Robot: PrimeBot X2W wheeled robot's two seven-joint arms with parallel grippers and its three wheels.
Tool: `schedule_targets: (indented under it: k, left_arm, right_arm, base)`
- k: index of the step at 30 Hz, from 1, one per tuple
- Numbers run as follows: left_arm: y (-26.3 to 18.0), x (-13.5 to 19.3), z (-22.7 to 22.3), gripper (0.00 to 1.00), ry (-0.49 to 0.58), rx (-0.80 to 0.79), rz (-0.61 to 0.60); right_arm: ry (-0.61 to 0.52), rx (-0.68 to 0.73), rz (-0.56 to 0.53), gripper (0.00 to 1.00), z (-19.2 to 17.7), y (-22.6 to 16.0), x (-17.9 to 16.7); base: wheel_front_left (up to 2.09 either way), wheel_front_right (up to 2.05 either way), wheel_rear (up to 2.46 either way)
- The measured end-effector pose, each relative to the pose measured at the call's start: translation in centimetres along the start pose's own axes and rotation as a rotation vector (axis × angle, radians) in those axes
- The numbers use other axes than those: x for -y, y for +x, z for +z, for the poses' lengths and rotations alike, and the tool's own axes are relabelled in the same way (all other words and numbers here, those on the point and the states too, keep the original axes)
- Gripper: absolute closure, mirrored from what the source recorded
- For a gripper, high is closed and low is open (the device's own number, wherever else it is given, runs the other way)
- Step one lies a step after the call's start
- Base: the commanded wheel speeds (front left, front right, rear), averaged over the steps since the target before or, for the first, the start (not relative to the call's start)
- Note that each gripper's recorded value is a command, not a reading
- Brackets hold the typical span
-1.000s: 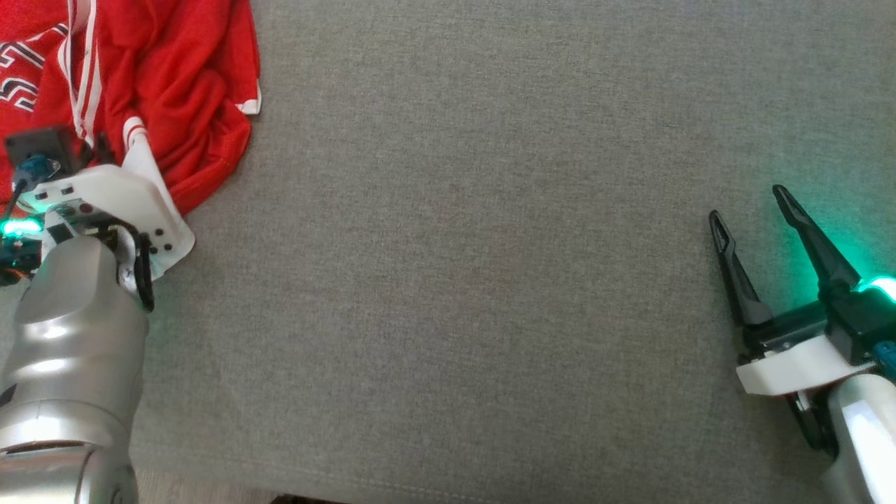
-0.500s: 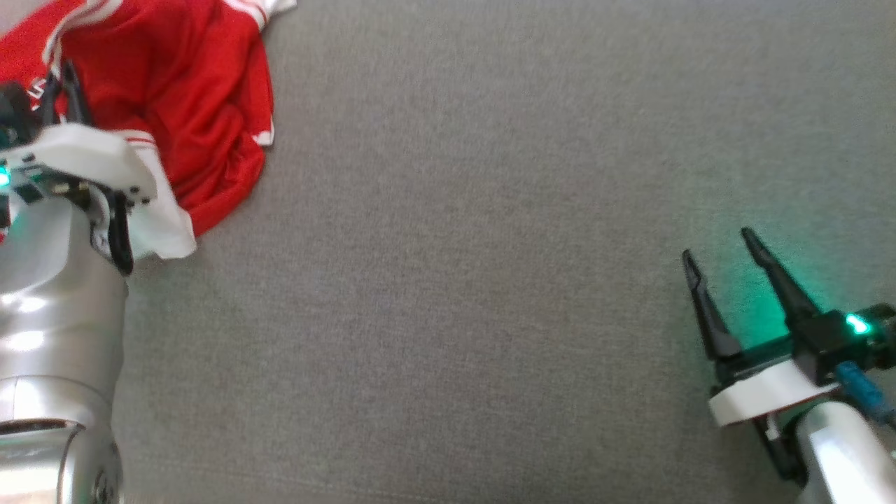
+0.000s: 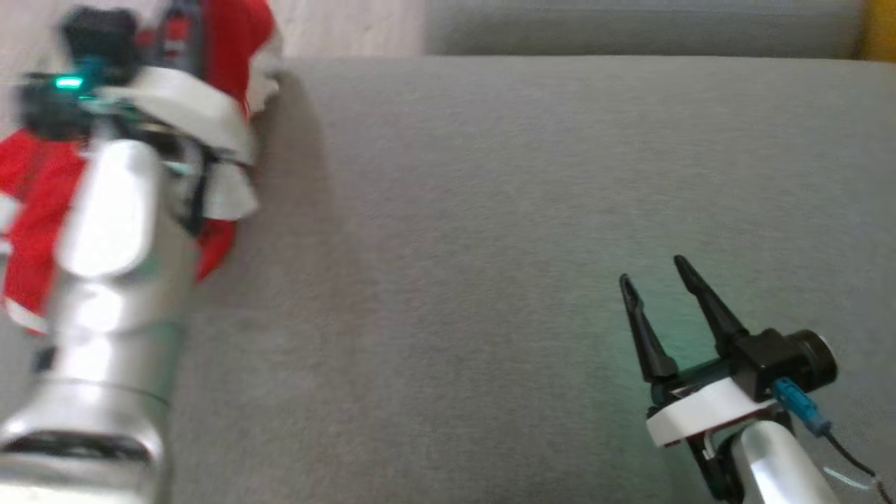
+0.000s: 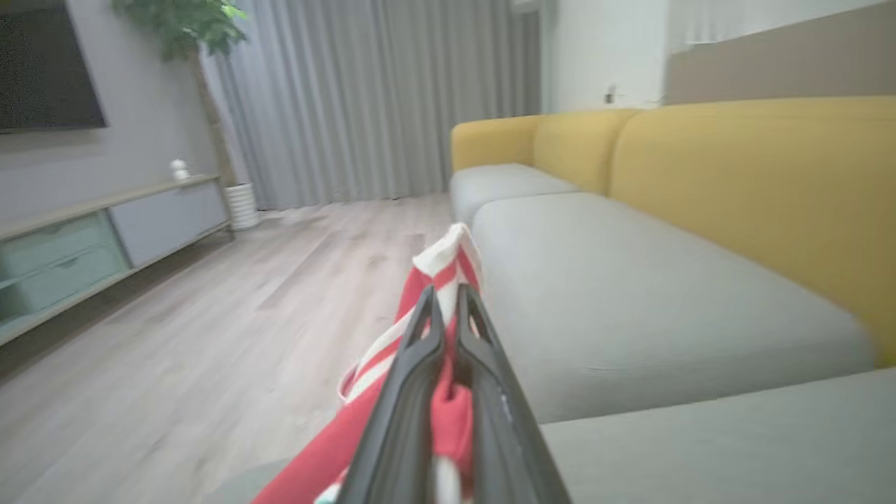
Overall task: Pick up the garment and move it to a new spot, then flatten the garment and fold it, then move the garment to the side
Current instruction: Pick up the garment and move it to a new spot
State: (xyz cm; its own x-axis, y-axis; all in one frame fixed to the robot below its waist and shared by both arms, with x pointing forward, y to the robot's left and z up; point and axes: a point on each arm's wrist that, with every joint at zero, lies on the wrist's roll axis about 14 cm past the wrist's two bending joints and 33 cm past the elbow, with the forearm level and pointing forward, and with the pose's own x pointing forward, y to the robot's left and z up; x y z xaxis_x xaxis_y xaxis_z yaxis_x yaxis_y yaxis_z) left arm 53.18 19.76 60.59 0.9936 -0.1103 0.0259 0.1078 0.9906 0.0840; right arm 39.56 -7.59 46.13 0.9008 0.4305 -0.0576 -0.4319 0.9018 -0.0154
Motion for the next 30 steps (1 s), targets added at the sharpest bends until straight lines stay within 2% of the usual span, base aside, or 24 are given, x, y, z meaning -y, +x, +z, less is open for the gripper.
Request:
schedule_targets:
  k: [4, 10, 16, 22, 27, 30]
  left_arm:
    - [-0.6, 9.3, 1.5, 1.00, -0.037, 0.016, -0.237]
    - [-3.8, 20.3, 4.0, 1.00, -0.083, 0.030, -0.551]
    - [-7.6, 30.8, 1.3, 1.00, -0.123, -0.089, -0.825]
    - [-10.0, 37.4, -2.7, 1.00, -0.098, -0.183, -0.985]
    - [-11.2, 41.2, -3.3, 1.00, -0.159, -0.199, -1.076]
    - [-10.7, 42.2, -2.5, 1.00, -0.223, -0.165, -1.066]
  right_arm:
    - [0.011, 0.036, -0.059, 0.00, 1.3, -1.5, 1.0]
    - [0.013, 0.076, -0.157, 0.00, 2.7, -3.8, 2.9]
    - [0.042, 0.108, -0.255, 0.00, 3.5, -5.8, 4.8]
    - [0.038, 0.104, -0.359, 0.00, 3.6, -7.6, 7.5]
    - [0.049, 0.067, -0.424, 0.00, 2.4, -9.0, 8.9]
    - [0.066, 0.056, -0.447, 0.00, 2.0, -9.5, 9.3]
  base:
    - [0.00, 0.00, 0.00]
    - [0.00, 0.00, 0.00]
    - [0.00, 0.00, 0.00]
    - [0.00, 0.00, 0.00]
    - [0.00, 0.00, 0.00]
    - [0.00, 0.00, 0.00]
